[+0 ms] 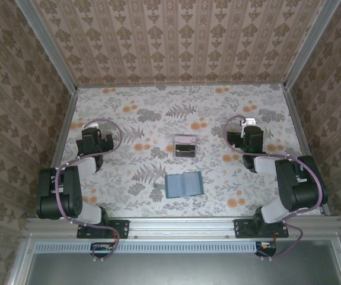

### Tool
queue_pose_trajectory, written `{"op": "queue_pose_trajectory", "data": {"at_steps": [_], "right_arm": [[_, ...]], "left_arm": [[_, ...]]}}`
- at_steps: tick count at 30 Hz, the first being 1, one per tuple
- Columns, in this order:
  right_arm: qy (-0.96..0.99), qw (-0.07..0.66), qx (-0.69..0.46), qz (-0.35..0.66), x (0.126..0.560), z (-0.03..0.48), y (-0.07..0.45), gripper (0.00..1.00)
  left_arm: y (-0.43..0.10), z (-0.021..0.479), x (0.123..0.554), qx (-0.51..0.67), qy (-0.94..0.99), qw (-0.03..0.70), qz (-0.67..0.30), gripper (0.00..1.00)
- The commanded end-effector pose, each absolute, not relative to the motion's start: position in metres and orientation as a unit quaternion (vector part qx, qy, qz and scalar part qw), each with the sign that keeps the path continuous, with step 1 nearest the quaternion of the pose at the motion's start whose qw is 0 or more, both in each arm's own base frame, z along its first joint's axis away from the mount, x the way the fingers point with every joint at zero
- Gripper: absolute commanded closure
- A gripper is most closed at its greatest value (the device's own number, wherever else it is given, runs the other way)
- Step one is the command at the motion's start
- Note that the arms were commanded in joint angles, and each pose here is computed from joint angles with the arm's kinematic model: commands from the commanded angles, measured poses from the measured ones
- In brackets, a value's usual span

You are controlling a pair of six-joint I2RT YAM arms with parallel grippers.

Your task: Take the credit cards out of the card holder

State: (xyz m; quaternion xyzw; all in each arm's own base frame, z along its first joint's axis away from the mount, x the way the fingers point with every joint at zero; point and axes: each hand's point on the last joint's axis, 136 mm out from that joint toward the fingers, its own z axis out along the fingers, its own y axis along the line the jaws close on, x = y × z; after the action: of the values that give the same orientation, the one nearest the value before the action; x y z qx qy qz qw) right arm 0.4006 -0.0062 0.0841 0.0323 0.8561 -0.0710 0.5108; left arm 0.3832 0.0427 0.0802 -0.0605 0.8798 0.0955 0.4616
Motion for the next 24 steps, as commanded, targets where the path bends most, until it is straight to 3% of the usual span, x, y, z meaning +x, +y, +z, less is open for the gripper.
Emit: {"op": "queue_pose_trajectory", "data": {"at_steps": [1,9,17,22,24], "right_arm": [[0.829,0.556,0.032,-0.056,0.405,0.107,-0.005,0.00],[0.817,0.574,0.043,-0.037,0.398,0.098,-0.010,0.00],[0.816,0.575,0.042,-0.036,0.398,0.099,-0.010,0.00],[0.816,0.575,0.043,-0.036,0.398,0.099,-0.010,0.00],[0.816,0.576,0.042,-0.036,0.398,0.099,-0.010,0.00]], "left_arm": [[0.037,0.103,0.401,-0.038,0.861,0.503,0.070,0.00],[0.026,0.112,0.392,-0.031,0.818,0.573,0.025,0.00],[0.023,0.110,0.394,-0.023,0.822,0.568,0.026,0.00],[0.010,0.100,0.393,0.012,0.799,0.601,0.033,0.00],[0.009,0.096,0.391,0.008,0.814,0.580,0.031,0.00]]}}
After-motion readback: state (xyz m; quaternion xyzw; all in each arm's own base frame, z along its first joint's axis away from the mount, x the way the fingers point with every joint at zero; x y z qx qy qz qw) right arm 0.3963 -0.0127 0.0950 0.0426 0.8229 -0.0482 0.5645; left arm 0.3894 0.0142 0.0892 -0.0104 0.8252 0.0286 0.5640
